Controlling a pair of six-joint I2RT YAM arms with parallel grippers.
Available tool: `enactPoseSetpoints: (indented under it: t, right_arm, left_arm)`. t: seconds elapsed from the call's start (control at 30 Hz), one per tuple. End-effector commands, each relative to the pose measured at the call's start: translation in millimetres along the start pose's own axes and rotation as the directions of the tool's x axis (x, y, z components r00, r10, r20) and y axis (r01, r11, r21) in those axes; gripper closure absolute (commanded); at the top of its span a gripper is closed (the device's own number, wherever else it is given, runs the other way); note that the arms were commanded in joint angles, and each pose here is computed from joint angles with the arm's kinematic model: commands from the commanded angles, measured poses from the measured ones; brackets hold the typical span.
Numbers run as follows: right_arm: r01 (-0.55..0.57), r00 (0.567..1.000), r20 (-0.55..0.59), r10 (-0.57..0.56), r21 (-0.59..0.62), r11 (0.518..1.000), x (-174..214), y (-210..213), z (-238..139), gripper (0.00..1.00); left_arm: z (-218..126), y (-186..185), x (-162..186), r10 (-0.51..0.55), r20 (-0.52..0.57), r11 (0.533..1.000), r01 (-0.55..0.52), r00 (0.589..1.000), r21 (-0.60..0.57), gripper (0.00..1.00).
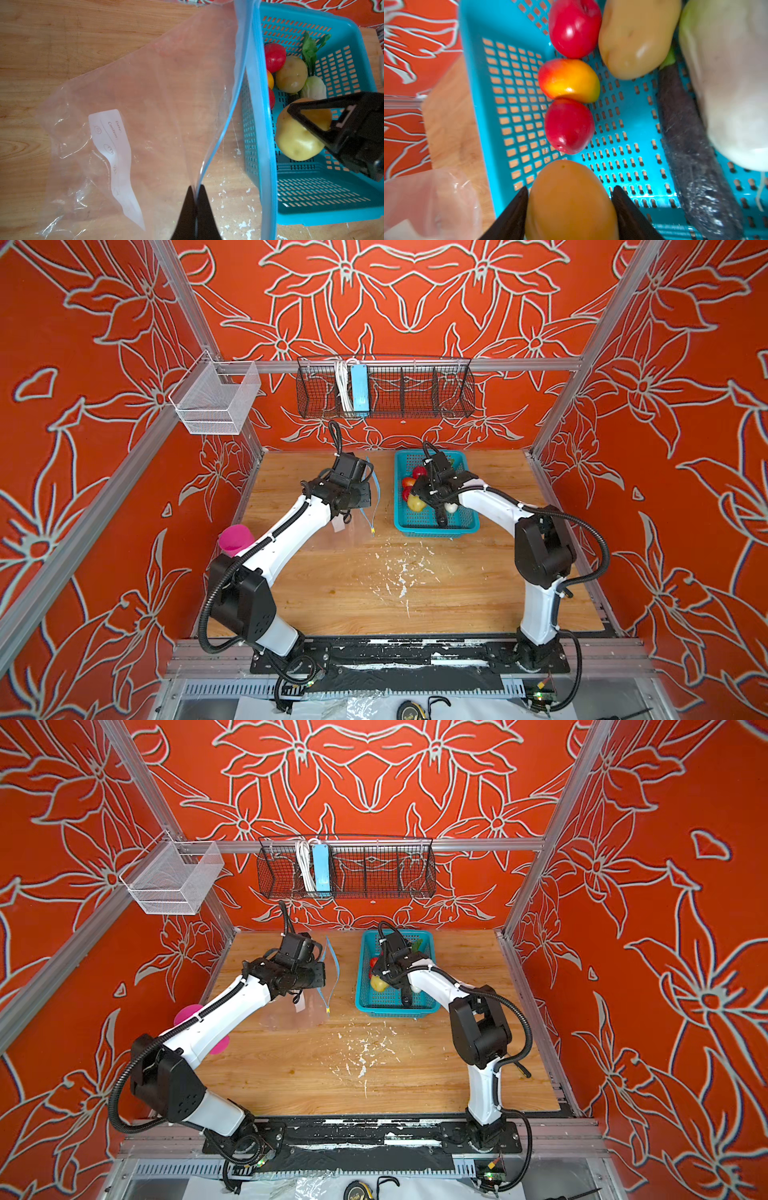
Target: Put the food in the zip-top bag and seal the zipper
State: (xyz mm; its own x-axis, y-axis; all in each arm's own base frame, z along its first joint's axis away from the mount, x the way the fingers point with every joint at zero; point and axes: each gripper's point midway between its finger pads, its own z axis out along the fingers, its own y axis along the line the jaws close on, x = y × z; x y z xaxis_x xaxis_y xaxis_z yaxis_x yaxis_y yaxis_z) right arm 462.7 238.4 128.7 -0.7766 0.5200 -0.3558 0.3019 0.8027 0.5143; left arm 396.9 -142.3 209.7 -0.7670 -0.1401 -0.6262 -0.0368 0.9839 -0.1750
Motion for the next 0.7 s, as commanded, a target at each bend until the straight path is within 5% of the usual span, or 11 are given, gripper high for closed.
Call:
enactPoseSetpoints:
  t: [0.0,0.67]
  right_arm:
    - [0.010,1.000,0.006,-0.010,-0.021,1.000,-5.7,-1.7,-11.9,0.57]
    - [0.013,1.000,0.030,-0.009,-0.144,0.989,-8.3,0.9,-29.1,0.63]
  left_arm:
    - [-4.3,-4.8,-12.5,0.004,0.024,1.000,-0.004,1.000,0.016,1.00]
    - [3.1,-11.9,-2.5,0.012,-0.030,0.999,-0.011,0.999,0.052,1.00]
